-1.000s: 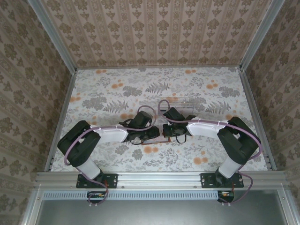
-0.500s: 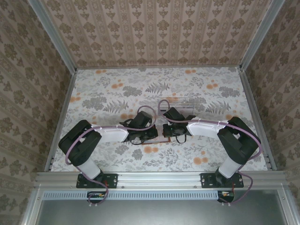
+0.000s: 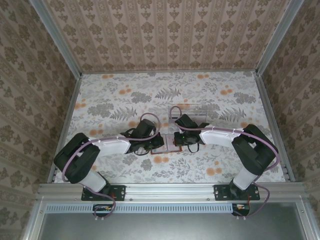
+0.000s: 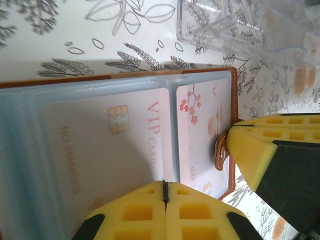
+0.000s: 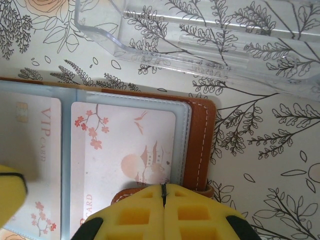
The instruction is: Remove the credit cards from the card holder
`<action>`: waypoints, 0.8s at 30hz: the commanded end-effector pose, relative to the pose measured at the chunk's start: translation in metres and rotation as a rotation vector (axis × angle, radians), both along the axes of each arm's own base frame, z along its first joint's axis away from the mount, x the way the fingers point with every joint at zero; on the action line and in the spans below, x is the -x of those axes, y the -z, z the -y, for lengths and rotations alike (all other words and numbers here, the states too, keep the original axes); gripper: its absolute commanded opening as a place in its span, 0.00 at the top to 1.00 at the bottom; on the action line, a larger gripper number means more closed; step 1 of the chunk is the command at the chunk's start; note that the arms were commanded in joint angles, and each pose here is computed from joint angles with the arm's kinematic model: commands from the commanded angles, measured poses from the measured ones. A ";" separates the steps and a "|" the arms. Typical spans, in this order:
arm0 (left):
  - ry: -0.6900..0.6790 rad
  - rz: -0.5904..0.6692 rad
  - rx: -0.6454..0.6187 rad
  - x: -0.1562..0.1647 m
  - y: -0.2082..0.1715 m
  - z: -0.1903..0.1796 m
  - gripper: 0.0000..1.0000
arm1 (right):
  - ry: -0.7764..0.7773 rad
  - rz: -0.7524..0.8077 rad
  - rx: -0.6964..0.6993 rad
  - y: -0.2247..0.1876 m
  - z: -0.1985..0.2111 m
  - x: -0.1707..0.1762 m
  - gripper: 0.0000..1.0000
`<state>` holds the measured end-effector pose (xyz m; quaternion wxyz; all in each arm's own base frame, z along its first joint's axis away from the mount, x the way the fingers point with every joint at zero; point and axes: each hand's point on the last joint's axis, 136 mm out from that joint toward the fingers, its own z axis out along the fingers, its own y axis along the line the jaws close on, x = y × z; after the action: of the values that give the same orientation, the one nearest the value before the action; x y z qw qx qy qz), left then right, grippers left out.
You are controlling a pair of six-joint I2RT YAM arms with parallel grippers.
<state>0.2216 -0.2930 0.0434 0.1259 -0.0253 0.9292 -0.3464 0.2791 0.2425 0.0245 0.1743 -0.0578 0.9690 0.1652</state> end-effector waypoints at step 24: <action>0.056 -0.048 -0.136 0.006 0.018 0.011 0.86 | 0.016 -0.071 0.033 0.021 0.010 0.013 0.92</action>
<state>0.2174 -0.3088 0.0316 0.0989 -0.0072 0.9434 -0.3165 0.2795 0.2427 0.0242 0.1757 -0.0574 0.9686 0.1662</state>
